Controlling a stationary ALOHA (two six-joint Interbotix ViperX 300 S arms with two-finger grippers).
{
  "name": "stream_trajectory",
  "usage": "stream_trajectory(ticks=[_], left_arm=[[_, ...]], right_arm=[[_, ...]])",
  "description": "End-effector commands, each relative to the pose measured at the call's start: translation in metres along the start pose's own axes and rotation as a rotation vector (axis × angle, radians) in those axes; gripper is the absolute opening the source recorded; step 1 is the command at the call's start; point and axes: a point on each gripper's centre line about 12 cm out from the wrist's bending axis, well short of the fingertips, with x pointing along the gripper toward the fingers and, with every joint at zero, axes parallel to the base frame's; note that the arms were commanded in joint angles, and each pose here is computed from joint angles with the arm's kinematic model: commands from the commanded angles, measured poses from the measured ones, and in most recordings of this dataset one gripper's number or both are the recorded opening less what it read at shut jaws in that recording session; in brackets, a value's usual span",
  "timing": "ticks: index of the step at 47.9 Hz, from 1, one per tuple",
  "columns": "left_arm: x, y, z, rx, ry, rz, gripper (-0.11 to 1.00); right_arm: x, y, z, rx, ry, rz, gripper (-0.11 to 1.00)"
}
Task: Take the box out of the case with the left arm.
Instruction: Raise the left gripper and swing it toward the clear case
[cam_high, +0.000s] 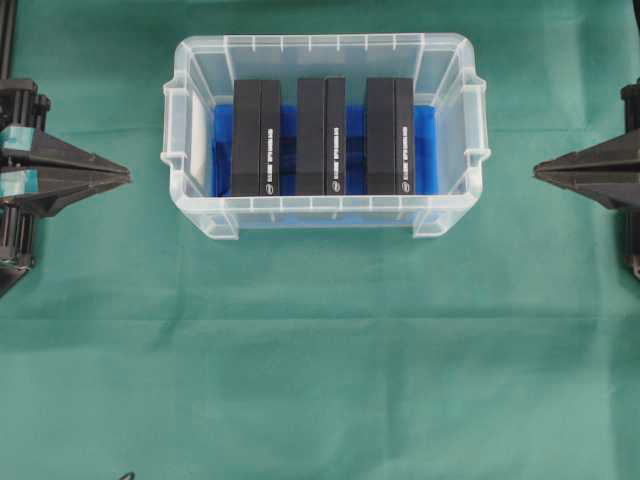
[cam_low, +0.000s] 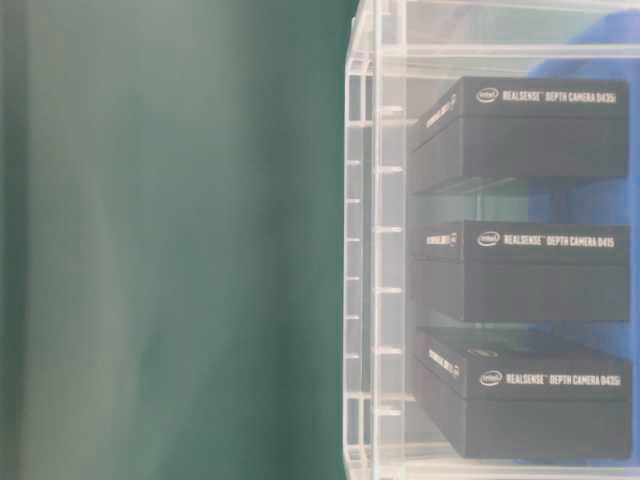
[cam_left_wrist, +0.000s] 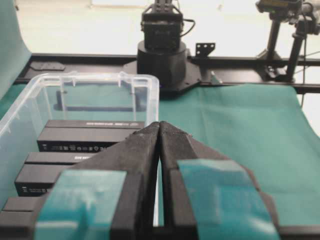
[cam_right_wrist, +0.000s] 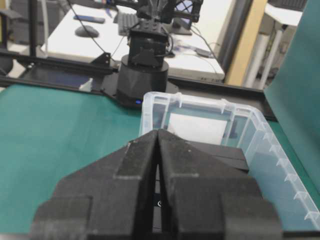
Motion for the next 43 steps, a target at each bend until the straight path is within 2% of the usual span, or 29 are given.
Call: stream_trajectory(ticks=[1, 16, 22, 26, 35, 43], left_arm=[[0.004, -0.001, 0.014, 0.019, -0.031, -0.006, 0.02], [0.002, 0.0, 0.02, 0.021, -0.047, -0.003, 0.02], [0.001, 0.0, 0.024, 0.02, -0.043, -0.002, 0.02], [0.001, 0.0, 0.027, 0.02, -0.031, -0.003, 0.02], [-0.001, -0.002, 0.037, 0.018, -0.012, -0.01, 0.02], [-0.001, -0.003, 0.056, 0.019, -0.019, -0.015, 0.02]], right_arm=[[0.002, -0.001, 0.005, -0.008, -0.011, -0.003, 0.07], [0.004, -0.004, 0.009, -0.011, 0.04, -0.02, 0.07], [0.003, -0.004, 0.004, -0.002, 0.103, -0.02, 0.07], [0.003, -0.004, -0.002, 0.005, 0.199, -0.021, 0.07], [-0.002, -0.004, -0.01, 0.027, 0.503, -0.028, 0.07], [-0.012, -0.004, -0.021, 0.035, 0.716, -0.032, 0.07]])
